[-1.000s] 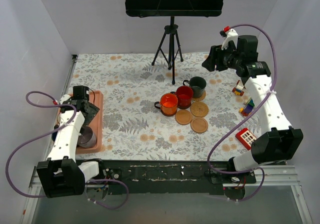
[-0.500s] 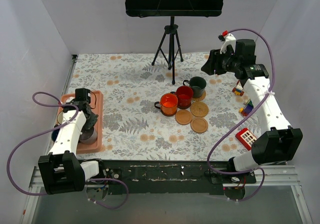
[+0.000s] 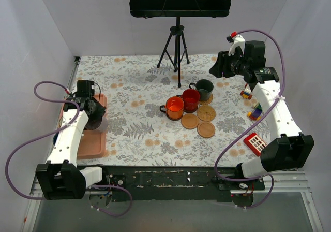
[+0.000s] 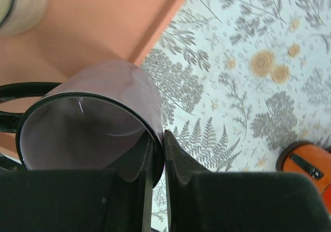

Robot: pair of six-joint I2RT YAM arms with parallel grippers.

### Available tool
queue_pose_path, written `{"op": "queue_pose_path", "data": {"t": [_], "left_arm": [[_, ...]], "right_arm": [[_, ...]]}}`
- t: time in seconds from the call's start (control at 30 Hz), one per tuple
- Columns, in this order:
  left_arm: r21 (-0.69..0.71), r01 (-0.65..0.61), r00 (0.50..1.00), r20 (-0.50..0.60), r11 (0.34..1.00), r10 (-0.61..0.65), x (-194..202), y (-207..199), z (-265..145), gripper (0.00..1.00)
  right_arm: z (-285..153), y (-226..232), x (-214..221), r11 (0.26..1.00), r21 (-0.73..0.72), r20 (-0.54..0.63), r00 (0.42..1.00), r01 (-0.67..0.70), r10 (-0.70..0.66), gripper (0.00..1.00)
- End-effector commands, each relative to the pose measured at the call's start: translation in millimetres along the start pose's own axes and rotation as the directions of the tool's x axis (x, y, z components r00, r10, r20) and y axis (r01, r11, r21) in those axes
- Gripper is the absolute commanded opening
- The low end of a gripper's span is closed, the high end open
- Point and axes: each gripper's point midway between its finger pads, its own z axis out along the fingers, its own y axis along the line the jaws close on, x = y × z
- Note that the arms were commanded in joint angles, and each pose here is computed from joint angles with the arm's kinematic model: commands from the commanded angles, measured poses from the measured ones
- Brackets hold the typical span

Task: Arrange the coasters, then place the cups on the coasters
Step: Place the cup at the center of the board.

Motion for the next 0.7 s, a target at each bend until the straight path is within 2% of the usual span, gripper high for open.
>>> {"op": "queue_pose_path", "data": {"t": [0.0,0.13,0.3,0.47,0.67], "left_arm": [[0.158,-0.124,0.992,0.033,0.98,0.12,2.0,-40.2,-27.7,0.0],[0.208,-0.212,0.977,0.021,0.955,0.212,21.2,-63.0,-34.4,0.0],[0.232,-0.235,0.97,-0.007,0.944,0.244,40.1,-83.9,-44.4,0.0],[0.278,-0.169,0.978,-0.072,0.945,0.196,69.6,-105.7,-53.4,0.0],[0.302,-0.145,0.971,-0.138,0.942,0.194,117.2,-128.8,-48.4,0.0]], "right_arm": [[-14.8,5.5,-18.4,0.999,0.02,0.052,0.998,0.038,-0.039,0.56],[-16.3,10.1,-22.5,0.999,0.018,0.055,0.998,0.041,-0.042,0.56],[-14.9,22.9,-18.6,0.999,-0.018,0.041,0.998,0.047,-0.046,0.56],[-13.2,35.1,-6.0,0.999,-0.024,0.021,0.999,0.031,-0.031,0.56],[1.8,90.3,22.7,0.993,-0.097,-0.028,0.997,0.072,-0.075,0.56]]}}
